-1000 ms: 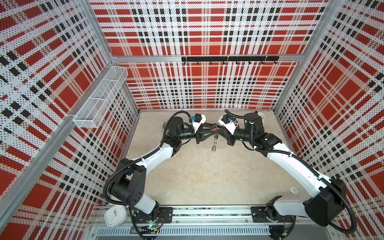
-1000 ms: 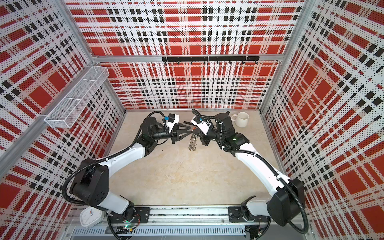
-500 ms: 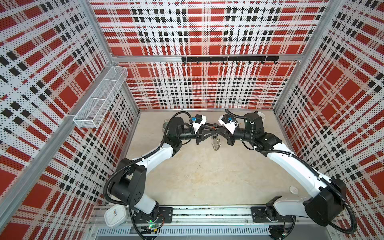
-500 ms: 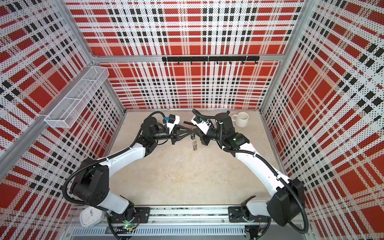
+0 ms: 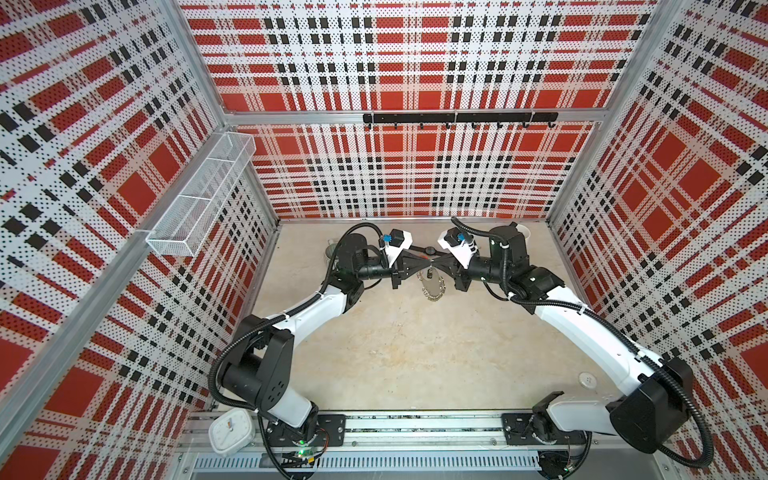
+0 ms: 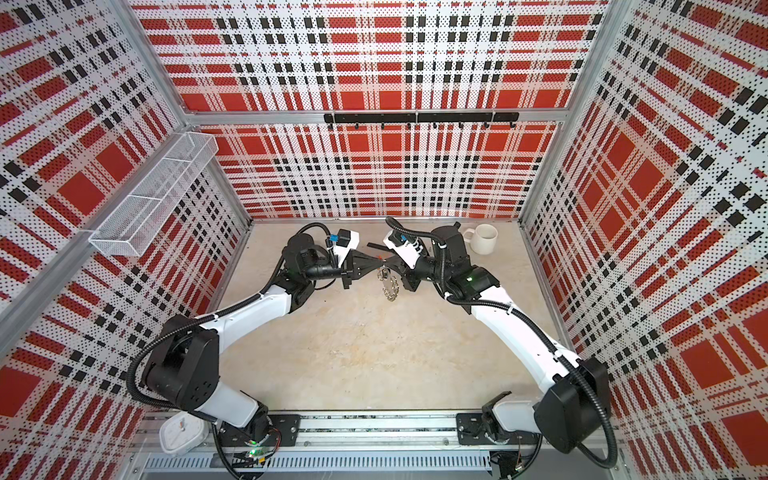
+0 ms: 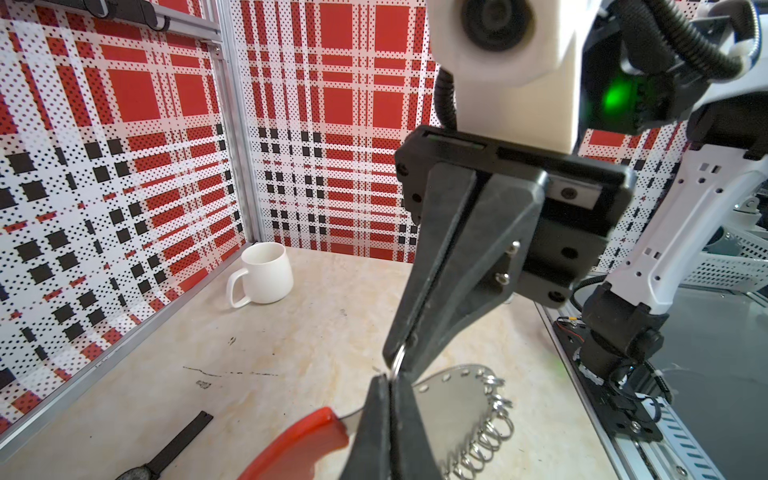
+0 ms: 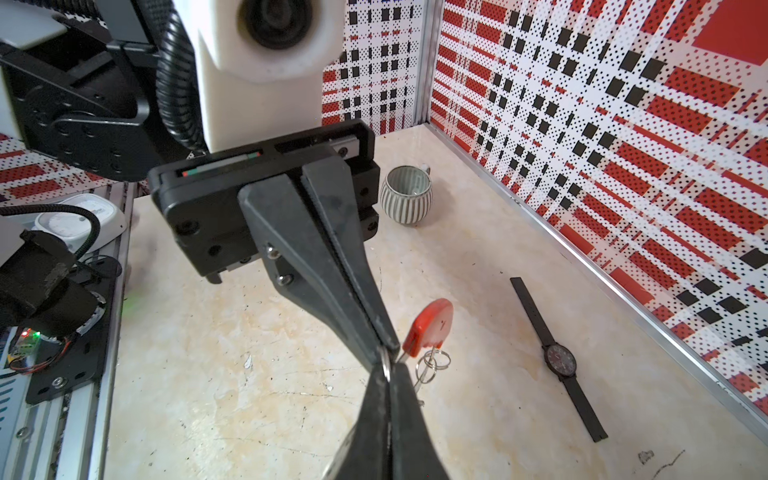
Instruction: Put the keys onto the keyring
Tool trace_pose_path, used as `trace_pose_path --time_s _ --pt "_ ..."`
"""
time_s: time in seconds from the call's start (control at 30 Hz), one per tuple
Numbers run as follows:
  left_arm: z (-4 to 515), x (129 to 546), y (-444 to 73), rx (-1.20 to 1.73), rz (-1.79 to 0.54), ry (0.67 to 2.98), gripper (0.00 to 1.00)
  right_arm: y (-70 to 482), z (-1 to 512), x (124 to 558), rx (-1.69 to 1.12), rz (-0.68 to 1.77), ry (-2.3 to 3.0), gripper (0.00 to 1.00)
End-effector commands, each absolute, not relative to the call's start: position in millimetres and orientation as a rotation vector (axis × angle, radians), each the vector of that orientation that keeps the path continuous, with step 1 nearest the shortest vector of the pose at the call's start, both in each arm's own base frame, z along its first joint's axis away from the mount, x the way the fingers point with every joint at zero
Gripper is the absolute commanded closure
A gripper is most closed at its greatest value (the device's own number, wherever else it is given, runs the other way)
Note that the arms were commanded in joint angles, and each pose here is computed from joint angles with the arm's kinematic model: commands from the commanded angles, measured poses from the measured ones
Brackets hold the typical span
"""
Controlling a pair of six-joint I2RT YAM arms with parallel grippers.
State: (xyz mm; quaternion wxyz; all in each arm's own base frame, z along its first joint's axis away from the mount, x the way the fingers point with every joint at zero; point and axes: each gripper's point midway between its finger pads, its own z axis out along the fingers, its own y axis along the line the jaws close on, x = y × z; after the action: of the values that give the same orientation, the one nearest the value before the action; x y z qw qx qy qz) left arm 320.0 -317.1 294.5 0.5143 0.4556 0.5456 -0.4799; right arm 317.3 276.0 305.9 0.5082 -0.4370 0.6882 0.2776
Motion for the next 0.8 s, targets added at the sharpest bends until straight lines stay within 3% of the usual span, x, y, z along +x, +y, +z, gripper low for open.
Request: trace_pose_path --time_s 0.0,0.1,0.23,0.33,0.47,0.63,0.77 --pt "303 316 -332 1.107 -1.153 1.262 1.00 279 342 314 -0.978 0.699 1.532 0.58" --pt "311 314 -329 1.037 -1.201 1.230 1.00 267 357 318 -0.864 0.664 1.515 0.48" --pt "333 300 -317 0.920 -1.316 1.096 1.00 247 371 324 -0.720 0.661 1.509 0.48" --pt "350 284 -303 0.850 -1.431 0.965 1.00 230 372 333 -0.610 0.715 1.550 0.52" --pt "361 275 -296 0.802 -1.618 0.898 1.00 223 364 342 -0.525 0.906 1.621 0.65" --pt "362 277 -294 0.776 -1.606 0.894 1.00 236 366 321 -0.597 1.066 1.491 0.68" --pt "367 284 -289 0.721 -1.606 0.891 1.00 243 362 308 -0.620 1.157 1.443 0.77"
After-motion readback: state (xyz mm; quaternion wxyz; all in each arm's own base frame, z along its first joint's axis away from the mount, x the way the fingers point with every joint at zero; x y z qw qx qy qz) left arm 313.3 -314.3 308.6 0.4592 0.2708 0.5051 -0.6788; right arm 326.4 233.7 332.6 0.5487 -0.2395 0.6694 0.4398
